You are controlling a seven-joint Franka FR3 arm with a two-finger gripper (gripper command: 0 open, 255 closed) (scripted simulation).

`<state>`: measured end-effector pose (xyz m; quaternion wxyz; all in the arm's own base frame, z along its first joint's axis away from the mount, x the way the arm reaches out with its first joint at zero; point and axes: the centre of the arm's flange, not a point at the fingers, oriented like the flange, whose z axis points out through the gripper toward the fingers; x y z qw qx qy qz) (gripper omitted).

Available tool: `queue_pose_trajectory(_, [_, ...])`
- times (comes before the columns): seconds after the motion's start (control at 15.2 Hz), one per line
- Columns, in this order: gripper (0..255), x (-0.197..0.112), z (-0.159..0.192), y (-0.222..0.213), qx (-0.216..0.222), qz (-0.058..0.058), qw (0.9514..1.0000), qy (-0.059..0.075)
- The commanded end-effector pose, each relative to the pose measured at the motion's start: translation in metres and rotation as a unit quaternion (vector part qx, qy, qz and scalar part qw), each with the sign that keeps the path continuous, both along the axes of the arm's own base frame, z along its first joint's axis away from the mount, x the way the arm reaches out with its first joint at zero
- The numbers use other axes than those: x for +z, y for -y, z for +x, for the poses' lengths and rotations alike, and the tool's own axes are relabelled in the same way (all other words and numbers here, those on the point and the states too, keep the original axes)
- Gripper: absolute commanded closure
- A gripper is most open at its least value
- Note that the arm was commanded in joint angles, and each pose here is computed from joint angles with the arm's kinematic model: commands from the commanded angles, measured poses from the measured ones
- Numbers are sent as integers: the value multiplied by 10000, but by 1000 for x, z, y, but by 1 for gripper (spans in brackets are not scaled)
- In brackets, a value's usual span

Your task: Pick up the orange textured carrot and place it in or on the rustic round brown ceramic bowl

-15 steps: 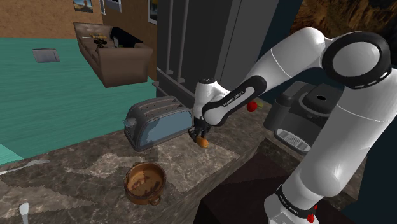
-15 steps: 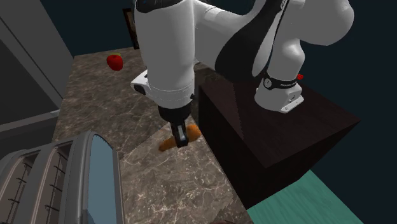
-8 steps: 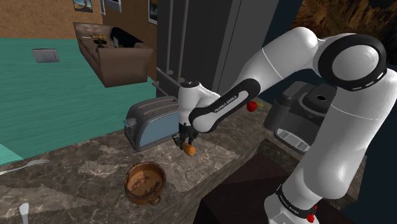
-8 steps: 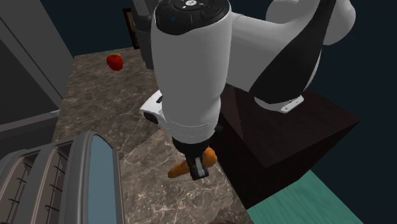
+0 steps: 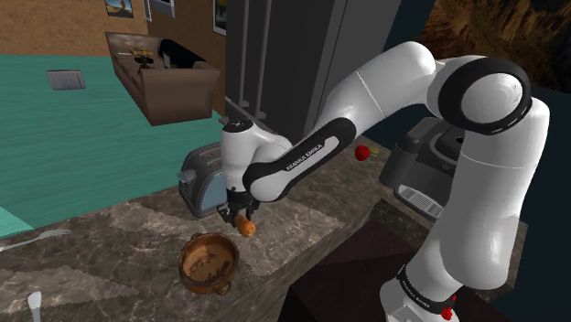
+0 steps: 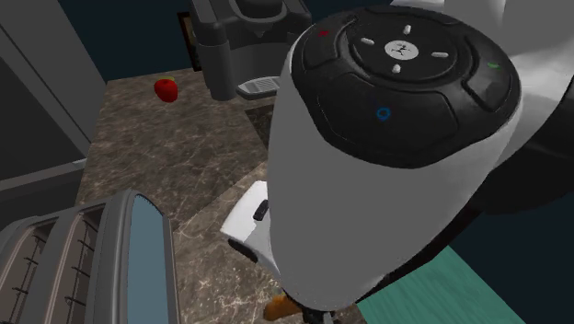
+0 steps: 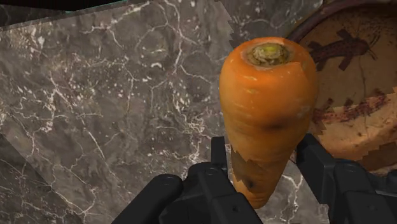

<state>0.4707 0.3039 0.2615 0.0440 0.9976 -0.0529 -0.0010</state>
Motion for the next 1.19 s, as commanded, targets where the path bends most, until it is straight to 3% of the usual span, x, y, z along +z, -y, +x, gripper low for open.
queue_pose_trajectory(0.0, [255,0,0,-29,-7,0,10000,1])
queue_pose_trajectory(0.4, [255,2,1,-113,-7,0,10000,1])
queue_pose_trajectory(1.12, [255,-56,1,-113,-7,0,10000,1])
